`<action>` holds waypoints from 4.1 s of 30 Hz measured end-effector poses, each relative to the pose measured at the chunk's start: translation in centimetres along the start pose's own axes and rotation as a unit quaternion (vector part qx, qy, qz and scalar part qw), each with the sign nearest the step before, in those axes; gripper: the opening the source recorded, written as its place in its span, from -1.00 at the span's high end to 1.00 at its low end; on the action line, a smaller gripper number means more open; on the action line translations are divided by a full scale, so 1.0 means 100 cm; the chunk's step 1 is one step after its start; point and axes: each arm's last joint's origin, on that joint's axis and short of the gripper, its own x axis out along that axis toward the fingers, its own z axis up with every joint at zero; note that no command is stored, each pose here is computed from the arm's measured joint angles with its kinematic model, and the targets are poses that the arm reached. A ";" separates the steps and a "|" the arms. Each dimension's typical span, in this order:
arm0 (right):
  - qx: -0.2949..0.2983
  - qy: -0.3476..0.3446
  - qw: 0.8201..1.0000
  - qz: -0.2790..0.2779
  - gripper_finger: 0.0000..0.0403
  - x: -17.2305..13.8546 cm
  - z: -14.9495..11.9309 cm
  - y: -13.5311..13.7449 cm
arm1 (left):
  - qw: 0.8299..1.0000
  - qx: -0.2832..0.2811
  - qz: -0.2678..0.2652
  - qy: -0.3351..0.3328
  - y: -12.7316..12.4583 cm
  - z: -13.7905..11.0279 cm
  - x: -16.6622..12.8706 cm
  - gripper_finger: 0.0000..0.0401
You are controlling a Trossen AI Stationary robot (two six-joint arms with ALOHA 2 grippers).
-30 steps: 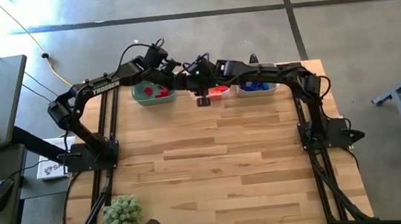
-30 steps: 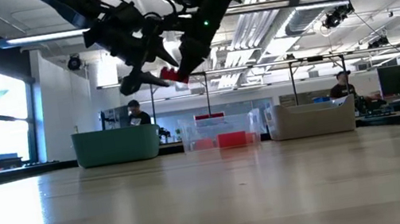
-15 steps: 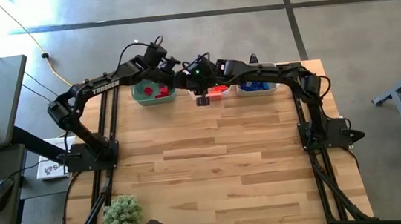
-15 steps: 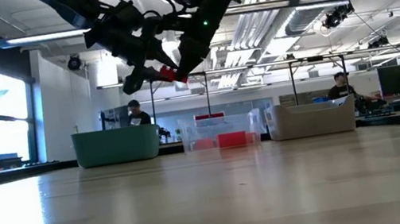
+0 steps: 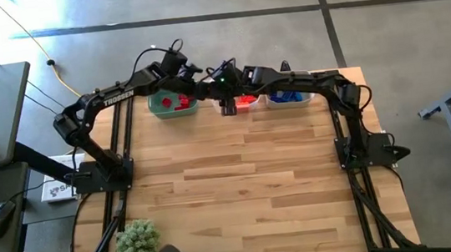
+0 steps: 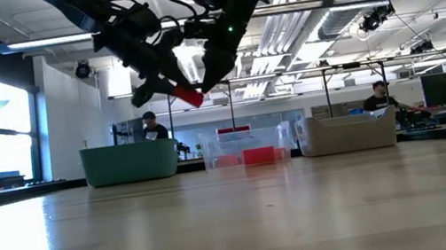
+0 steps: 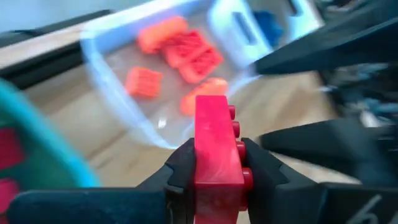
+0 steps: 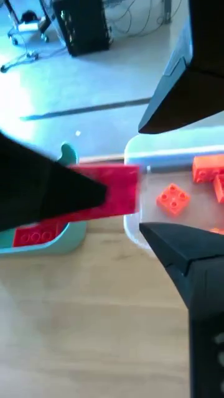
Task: Sort & place blocks by color
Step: Put the red game piece into the blue bin, then return to Home Position
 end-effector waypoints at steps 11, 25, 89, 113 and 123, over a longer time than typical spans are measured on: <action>0.005 0.008 1.000 -0.008 -0.17 0.002 -0.006 -0.010 | 0.980 -0.017 0.199 -0.026 0.030 0.000 -0.010 0.63; 0.009 0.004 1.000 -0.004 -0.17 0.002 -0.007 -0.012 | 0.948 0.002 0.318 -0.004 0.041 -0.007 -0.015 0.51; 0.229 -0.122 0.943 0.209 -0.17 -0.156 0.063 0.107 | 0.932 0.254 -0.205 -0.158 -0.035 -0.225 -0.138 0.04; 0.420 -0.276 0.849 0.162 -0.17 -0.210 -0.108 0.099 | 0.914 0.246 -0.246 -0.211 0.020 -0.272 -0.109 0.04; 0.459 -0.350 0.806 0.133 -0.17 -0.216 -0.178 0.122 | 0.906 0.276 -0.234 -0.219 0.023 -0.275 -0.099 0.04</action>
